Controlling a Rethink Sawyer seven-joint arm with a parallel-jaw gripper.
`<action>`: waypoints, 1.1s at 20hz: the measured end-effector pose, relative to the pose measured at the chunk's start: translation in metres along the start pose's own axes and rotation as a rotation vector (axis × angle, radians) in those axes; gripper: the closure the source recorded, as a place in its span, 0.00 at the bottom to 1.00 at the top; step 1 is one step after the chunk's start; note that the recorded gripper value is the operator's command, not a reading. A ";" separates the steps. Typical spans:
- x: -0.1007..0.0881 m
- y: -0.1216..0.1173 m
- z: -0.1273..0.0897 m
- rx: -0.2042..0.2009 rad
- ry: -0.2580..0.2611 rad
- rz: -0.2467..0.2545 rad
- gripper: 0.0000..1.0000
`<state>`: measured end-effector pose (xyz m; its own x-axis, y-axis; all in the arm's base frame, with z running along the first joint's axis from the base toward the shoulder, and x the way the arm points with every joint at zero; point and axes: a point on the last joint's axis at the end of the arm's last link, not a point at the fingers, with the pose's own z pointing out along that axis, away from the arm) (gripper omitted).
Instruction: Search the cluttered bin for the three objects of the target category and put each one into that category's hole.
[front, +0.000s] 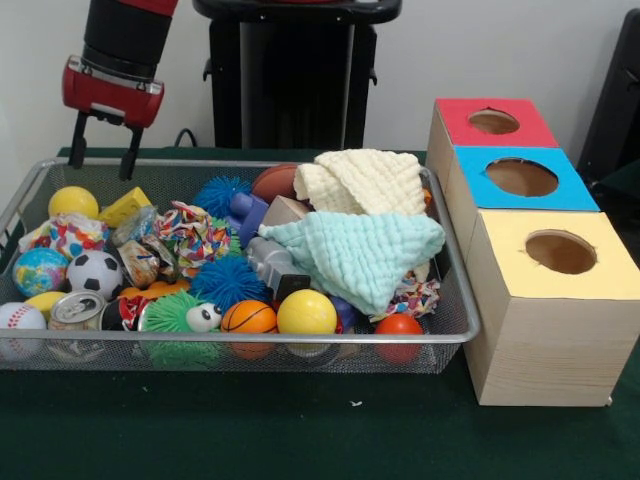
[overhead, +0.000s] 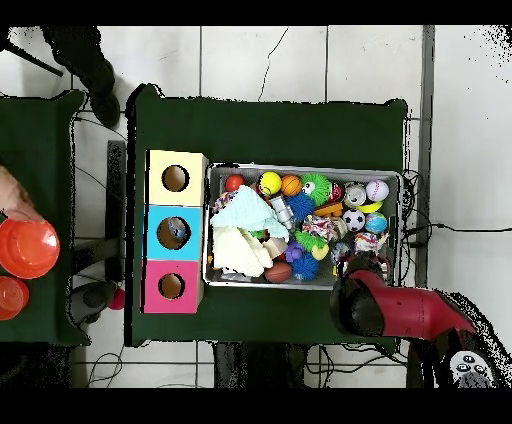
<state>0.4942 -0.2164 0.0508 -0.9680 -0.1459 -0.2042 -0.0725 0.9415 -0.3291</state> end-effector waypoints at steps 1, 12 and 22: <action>0.001 0.000 0.001 -0.002 0.002 0.002 0.00; 0.001 0.000 0.006 -0.019 -0.002 0.016 0.00; 0.007 0.004 0.023 -0.065 0.003 0.050 0.00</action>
<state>0.4927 -0.2208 0.0269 -0.9714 -0.0978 -0.2163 -0.0397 0.9653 -0.2581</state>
